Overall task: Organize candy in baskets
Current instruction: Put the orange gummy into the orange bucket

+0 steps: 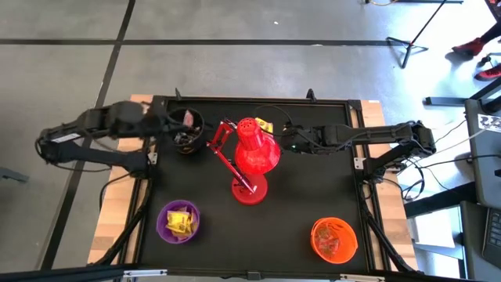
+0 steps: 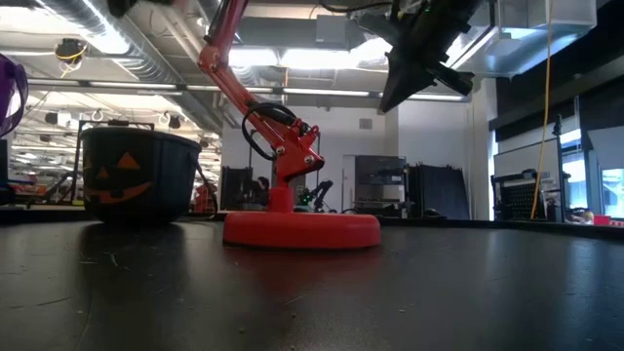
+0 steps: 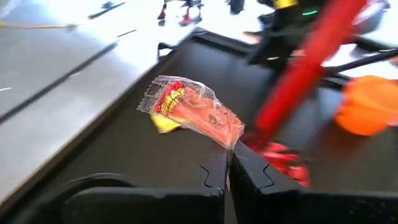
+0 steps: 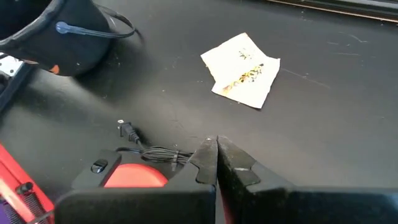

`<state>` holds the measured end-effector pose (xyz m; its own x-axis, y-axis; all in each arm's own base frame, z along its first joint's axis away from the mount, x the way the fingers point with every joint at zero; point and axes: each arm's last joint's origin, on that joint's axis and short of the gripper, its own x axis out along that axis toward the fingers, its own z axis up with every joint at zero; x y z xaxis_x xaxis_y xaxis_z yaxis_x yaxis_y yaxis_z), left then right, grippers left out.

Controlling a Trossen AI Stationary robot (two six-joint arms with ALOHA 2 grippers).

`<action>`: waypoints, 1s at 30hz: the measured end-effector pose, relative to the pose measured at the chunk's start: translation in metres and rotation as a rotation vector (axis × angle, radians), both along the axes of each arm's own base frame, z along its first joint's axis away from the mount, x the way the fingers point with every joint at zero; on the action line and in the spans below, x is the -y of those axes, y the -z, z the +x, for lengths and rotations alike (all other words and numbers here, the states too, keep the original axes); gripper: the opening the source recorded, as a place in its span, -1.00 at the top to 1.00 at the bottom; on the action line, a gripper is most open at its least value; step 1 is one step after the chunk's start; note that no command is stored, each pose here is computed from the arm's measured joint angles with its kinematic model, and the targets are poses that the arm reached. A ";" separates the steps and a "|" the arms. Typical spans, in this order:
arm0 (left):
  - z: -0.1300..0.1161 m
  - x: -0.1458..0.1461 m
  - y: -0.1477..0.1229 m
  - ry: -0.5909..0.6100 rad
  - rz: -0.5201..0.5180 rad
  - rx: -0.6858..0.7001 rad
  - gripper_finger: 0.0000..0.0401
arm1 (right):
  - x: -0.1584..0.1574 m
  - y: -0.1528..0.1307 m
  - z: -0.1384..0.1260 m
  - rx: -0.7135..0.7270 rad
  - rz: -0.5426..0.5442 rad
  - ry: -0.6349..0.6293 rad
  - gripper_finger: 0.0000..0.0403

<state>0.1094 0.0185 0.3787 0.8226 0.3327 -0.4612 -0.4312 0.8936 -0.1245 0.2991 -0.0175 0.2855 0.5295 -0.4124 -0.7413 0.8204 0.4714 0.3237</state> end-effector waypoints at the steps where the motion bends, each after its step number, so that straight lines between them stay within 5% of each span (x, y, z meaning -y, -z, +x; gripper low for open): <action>1: -0.003 0.004 -0.001 0.030 -0.012 0.017 1.00 | 0.000 0.000 0.000 0.003 0.000 0.000 0.99; 6: -0.002 0.023 -0.001 0.167 -0.052 0.032 1.00 | 0.000 0.000 0.001 0.005 0.012 -0.009 0.99; 13: 0.032 0.062 0.003 0.345 0.006 0.019 1.00 | -0.006 -0.002 0.004 0.011 -0.024 -0.111 0.99; 18: 0.053 0.104 0.011 0.482 0.146 -0.001 1.00 | -0.044 -0.011 0.012 0.098 -0.131 -0.276 0.99; 30: 0.089 0.162 0.047 0.517 0.268 -0.090 1.00 | -0.152 0.007 0.011 0.335 -0.377 -0.447 0.99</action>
<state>0.1983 -0.1438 0.3315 0.8704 0.0131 -0.4922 0.0707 0.9860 0.1512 0.3103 0.1342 0.2789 0.8858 -0.2983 -0.3554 0.4038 0.8729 0.2738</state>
